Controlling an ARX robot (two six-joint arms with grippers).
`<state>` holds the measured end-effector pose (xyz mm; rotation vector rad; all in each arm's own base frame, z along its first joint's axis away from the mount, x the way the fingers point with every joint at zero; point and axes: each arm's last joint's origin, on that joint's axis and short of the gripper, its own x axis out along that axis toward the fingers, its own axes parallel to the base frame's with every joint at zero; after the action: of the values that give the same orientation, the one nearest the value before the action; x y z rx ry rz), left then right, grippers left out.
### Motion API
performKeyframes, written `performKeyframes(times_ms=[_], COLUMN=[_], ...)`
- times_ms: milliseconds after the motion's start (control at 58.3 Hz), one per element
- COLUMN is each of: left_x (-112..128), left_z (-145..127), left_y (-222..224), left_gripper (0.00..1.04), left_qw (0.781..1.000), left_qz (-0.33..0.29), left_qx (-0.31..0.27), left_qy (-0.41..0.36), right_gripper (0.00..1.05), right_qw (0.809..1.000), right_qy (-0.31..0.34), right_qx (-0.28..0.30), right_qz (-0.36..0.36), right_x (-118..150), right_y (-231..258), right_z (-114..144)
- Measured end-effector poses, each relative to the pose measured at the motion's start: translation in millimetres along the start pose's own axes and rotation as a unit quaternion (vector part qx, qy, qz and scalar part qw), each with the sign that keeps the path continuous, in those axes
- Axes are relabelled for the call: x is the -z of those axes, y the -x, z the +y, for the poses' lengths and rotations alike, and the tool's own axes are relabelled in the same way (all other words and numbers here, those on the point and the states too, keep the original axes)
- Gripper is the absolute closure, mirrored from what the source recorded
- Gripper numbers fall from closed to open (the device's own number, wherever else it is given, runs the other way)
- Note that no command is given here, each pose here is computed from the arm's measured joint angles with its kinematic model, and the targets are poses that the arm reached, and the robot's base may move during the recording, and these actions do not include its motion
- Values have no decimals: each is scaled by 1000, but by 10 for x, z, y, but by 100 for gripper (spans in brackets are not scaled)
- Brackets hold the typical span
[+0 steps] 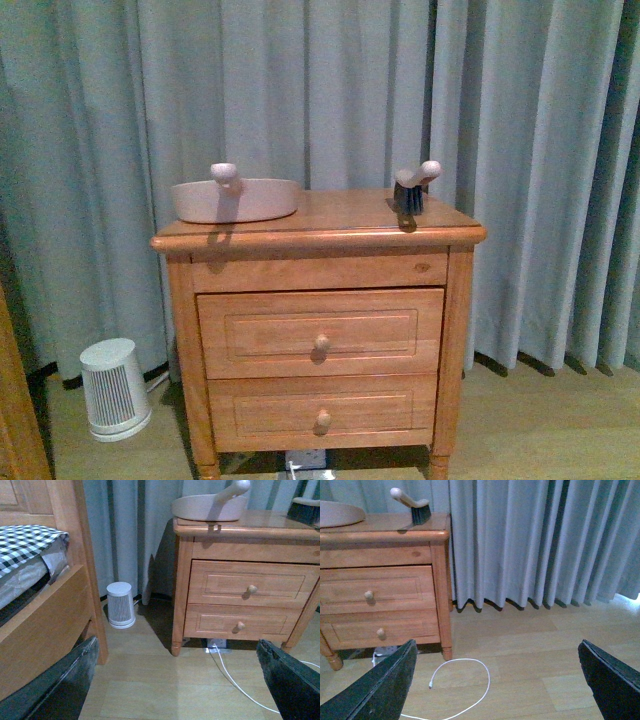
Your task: Clean up trash
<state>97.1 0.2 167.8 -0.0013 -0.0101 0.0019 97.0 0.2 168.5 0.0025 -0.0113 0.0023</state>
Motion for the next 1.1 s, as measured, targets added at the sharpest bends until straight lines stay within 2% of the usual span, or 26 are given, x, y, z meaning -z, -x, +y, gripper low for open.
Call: performKeyframes(times_ms=[1098], left_x=[0], left_z=[0], left_y=[0], left_gripper=[8], left_qw=[1000], left_qz=[0], left_qx=[0], left_qy=[0], right_gripper=[7], right_qw=[1000], right_qy=[0], right_qx=[0], right_qz=[0], right_x=[0], right_y=[0], right_z=[0])
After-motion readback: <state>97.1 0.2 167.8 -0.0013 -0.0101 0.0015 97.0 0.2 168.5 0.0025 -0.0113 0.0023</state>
